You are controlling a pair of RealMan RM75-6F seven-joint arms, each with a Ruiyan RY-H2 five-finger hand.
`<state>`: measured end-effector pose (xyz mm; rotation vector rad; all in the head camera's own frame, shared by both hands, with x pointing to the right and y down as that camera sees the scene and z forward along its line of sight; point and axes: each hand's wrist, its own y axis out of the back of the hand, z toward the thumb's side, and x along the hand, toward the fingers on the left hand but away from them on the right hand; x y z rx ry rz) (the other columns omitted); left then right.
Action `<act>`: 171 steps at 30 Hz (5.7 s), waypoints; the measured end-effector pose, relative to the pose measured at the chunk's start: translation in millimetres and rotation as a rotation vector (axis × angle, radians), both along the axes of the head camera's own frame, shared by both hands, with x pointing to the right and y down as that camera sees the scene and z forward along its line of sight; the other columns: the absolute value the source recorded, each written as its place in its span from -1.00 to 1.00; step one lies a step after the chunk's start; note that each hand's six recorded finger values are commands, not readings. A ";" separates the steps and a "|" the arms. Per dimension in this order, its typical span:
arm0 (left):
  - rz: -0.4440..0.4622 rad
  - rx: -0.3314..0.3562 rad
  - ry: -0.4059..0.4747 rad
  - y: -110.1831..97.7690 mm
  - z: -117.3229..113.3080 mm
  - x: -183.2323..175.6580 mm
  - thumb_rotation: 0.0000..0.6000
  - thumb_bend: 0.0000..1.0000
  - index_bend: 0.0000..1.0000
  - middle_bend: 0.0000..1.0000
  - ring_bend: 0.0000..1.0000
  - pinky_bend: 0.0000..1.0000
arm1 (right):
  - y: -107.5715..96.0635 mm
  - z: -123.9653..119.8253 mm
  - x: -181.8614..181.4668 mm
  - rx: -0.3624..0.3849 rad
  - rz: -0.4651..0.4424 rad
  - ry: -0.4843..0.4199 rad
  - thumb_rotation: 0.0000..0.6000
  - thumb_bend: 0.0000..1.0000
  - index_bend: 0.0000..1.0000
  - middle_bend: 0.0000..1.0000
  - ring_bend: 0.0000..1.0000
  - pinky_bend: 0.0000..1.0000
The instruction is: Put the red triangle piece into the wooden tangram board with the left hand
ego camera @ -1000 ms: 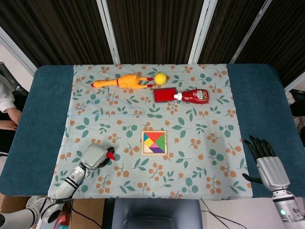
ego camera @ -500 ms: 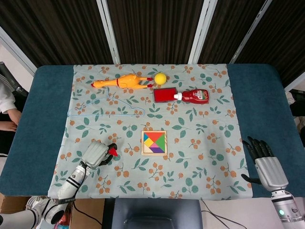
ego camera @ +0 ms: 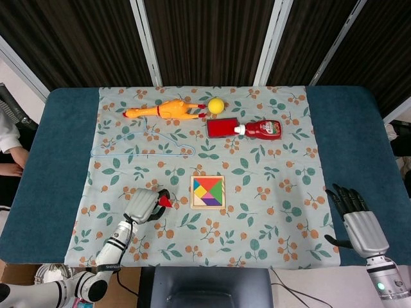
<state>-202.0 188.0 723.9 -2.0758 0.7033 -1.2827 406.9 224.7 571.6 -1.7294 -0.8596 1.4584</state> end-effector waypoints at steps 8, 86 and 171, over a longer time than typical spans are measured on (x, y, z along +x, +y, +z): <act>-0.008 0.009 -0.002 5.3 -1.5 29.8 1.00 -0.17 0.34 1.00 1.00 1.00 | -0.6 -9.7 4.0 0.011 0.012 -0.036 1.00 -0.60 -1.00 -1.00 -1.00 -1.00; 0.011 -0.013 -0.064 -0.6 17.9 105.4 1.00 -0.17 -0.25 1.00 1.00 1.00 | -5.1 -47.9 32.1 0.067 0.077 -0.139 1.00 -0.60 -1.00 -1.00 -1.00 -1.00; -0.012 -0.011 -0.019 10.6 9.2 86.1 1.00 -0.18 -0.31 1.00 1.00 1.00 | -1.2 -53.7 31.0 0.074 0.067 -0.157 1.00 -0.60 -1.00 -1.00 -1.00 -1.00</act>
